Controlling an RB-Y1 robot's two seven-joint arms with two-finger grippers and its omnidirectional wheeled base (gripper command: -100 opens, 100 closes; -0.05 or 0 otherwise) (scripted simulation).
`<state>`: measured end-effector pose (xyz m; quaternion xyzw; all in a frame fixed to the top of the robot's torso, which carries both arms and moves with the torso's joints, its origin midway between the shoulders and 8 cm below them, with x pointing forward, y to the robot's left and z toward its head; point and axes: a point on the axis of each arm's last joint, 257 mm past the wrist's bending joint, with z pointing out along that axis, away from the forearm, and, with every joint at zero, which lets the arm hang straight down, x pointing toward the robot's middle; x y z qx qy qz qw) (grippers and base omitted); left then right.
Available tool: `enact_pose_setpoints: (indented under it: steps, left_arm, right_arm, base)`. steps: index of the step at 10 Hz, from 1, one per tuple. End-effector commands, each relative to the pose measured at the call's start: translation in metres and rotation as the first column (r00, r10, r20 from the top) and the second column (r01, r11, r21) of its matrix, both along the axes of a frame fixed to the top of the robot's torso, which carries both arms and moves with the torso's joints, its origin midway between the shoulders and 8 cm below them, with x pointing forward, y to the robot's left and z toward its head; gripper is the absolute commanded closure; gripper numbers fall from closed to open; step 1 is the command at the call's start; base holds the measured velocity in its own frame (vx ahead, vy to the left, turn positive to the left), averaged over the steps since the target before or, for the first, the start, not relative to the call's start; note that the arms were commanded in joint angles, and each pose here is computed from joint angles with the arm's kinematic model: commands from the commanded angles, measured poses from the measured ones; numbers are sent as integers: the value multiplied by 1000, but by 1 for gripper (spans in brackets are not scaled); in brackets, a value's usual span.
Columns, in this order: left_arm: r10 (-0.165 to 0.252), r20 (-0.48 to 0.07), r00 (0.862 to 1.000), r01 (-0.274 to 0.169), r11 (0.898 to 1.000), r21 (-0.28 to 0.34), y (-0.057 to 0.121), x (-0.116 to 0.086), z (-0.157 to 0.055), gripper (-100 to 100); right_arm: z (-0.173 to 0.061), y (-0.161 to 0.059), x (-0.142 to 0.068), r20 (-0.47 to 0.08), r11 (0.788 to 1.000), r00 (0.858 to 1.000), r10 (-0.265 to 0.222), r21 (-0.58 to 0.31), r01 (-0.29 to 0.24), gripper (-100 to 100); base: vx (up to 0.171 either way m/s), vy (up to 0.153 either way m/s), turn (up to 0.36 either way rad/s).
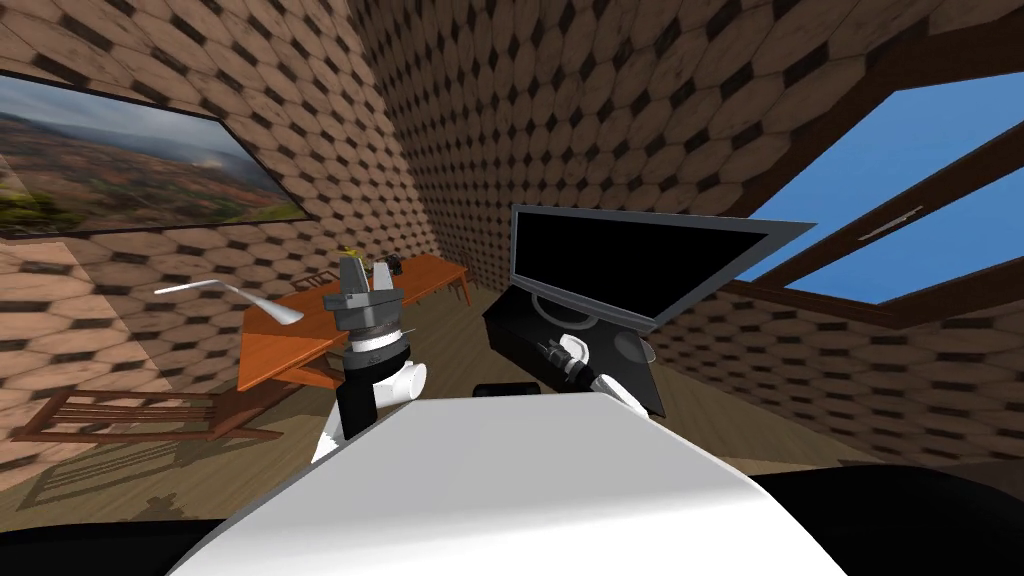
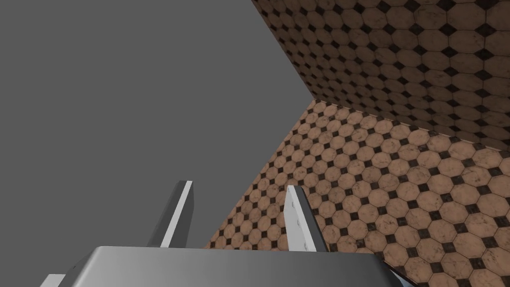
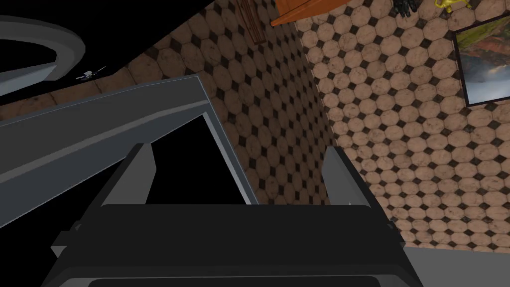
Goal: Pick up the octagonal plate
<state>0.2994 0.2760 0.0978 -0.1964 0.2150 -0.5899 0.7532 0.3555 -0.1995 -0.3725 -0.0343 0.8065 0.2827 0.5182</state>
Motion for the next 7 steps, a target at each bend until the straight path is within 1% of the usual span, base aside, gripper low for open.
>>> enact_pose_setpoints:
  steps: [1, 2, 3, 4, 5, 6, 7]
  left_arm:
    - [0, 0, 1000, 0, 1000, 0, 0, 0, 0, 0]
    - [0, 0, 1000, 0, 1000, 0, 0, 0, 0, 0]
    - [0, 0, 1000, 0, 1000, 0, 0, 0, 0, 0]
    - [0, 0, 1000, 0, 1000, 0, 0, 0, 0, 0]
    - [0, 0, 1000, 0, 1000, 0, 0, 0, 0, 0]
    - [0, 0, 1000, 0, 1000, 0, 0, 0, 0, 0]
    - [0, 0, 1000, 0, 1000, 0, 0, 0, 0, 0]
  right_arm:
    - [-26, -11, -8, -38, 997, 999, 16, -80, -19, -100]
    - [-32, -14, -10, -47, 995, 999, 18, -97, -22, -100]
    - [-53, -27, -18, -81, 986, 996, 25, -162, -38, -100]
    - [-57, -29, -20, -88, 984, 996, 27, -175, -42, -100]
    - [-72, -42, -26, -112, 970, 993, 37, -236, -63, -100]
    - [-80, -47, -31, -128, 966, 991, 33, -251, -65, -100]
    - [-93, -60, -37, -150, 947, 988, 41, -308, -86, -100]
  base:
    - [-25, 24, 272]
    - [-20, 14, 128]
    - [-32, 18, 223]
    - [-26, 8, 128]
    - [-27, 10, 198]
    - [-21, 9, 152]
    - [-26, 17, 225]
